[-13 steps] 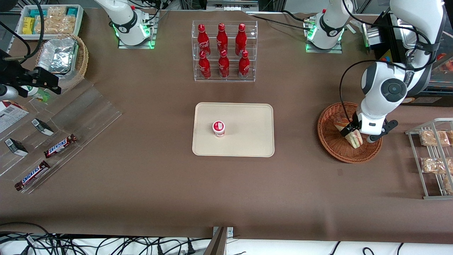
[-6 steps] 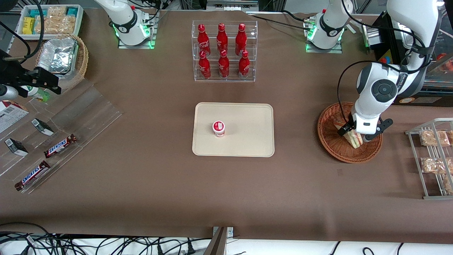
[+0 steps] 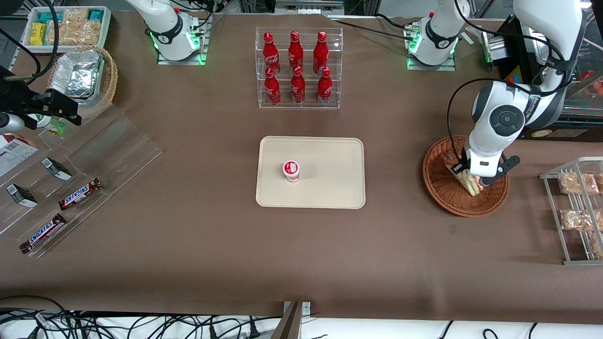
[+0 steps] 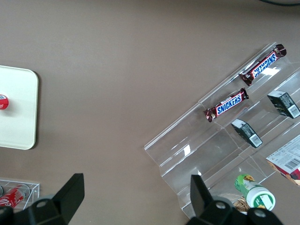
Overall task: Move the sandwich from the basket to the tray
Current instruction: 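Lift the sandwich and carry it toward the cream tray, then lower the sandwich onto the tray beside the bottle and open gripper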
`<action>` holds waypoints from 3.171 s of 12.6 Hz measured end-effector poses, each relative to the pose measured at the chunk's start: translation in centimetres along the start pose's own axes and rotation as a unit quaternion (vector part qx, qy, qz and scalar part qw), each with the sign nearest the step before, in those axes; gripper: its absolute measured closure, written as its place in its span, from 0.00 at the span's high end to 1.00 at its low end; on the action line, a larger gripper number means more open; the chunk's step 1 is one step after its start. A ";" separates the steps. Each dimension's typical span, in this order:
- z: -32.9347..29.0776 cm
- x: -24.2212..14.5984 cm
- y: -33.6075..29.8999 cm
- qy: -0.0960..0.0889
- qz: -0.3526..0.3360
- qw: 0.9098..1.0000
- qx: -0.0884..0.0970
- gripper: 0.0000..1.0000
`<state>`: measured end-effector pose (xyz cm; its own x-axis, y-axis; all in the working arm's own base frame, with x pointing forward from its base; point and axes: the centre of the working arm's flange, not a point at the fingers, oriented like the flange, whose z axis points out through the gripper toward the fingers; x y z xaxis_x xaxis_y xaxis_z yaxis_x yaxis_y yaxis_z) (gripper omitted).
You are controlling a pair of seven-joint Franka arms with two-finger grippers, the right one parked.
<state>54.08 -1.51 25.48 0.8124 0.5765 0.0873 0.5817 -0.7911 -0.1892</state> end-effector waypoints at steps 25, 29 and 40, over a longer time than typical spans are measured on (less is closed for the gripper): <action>-19.2 -20.7 25.6 -0.037 0.267 0.955 -0.122 0.22; -14.5 -22.3 28.1 -0.029 0.259 0.958 -0.119 0.22; -7.8 -24.4 30.2 0.031 0.239 0.965 -0.103 0.22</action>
<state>52.12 -41.10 25.28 0.9870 0.1279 0.0972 0.1309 -0.9911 -0.0245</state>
